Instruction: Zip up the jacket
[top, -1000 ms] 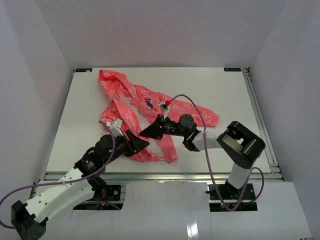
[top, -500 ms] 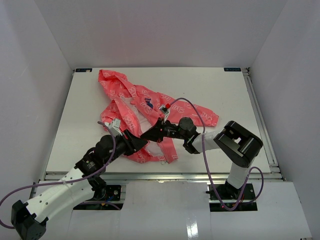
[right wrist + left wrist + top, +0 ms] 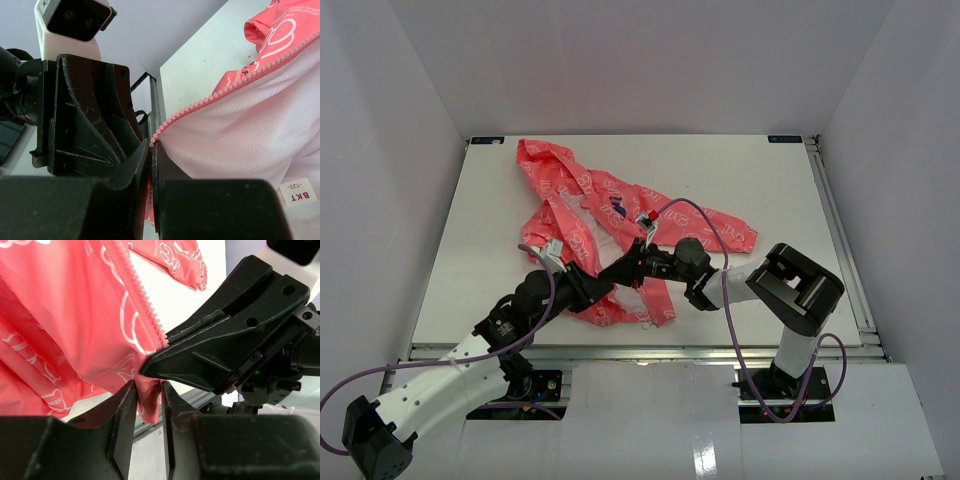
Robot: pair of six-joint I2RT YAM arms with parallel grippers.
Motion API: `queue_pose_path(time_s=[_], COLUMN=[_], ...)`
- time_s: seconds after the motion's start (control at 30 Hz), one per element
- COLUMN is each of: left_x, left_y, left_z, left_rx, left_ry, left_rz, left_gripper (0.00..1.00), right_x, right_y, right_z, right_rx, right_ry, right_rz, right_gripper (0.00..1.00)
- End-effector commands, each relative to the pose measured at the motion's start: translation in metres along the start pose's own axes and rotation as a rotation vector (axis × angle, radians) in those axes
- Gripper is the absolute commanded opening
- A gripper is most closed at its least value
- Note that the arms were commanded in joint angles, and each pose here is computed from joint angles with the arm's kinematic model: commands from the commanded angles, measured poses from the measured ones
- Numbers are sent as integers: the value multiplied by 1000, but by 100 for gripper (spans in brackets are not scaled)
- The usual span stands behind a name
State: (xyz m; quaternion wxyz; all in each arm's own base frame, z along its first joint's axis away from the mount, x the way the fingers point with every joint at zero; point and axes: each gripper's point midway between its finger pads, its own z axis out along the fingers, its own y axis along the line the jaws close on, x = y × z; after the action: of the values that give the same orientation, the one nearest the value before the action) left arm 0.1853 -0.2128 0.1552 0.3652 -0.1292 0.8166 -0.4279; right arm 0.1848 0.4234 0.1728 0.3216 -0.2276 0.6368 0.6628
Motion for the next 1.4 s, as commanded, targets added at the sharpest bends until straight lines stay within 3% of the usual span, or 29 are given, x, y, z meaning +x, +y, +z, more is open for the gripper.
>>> queue_pose_path(time_s=[0.0, 0.33, 0.53, 0.7, 0.83, 1.0, 1.07, 1.23, 1.37], left_x=[-2, -3, -4, -3, -6, -6, -6, -5, -3], left_y=[-1, 2, 5, 6, 6, -5, -5, 4, 9], left_z=[-2, -4, -2, -1, -3, -5, -5, 0, 1], left_rx=[18, 9, -8, -14, 2, 92, 96, 59, 54], left_ry=[-21, -36, -35, -30, -48, -53, -54, -43, -38], left_rz=[-28, -34, -9, 26, 70, 192, 230, 285, 305], left_gripper=[30, 18, 0, 0, 0, 0, 0, 0, 0], right_x=[-15, -14, -12, -7, -1, 7, 10, 1, -12], right_y=[14, 13, 15, 15, 14, 0, -10, -30, -43], right_z=[6, 4, 4, 2, -1, -10, -14, -39, -56], right_rx=[-37, -31, -40, -41, -43, 29, 79, 171, 223], right_ry=[-59, -64, -55, -34, -15, -7, -2, -32, -46], right_rz=[-53, -51, -53, -56, -63, -63, -75, -79, -88], right_gripper=[8, 8, 8, 13, 19, 56, 65, 72, 72])
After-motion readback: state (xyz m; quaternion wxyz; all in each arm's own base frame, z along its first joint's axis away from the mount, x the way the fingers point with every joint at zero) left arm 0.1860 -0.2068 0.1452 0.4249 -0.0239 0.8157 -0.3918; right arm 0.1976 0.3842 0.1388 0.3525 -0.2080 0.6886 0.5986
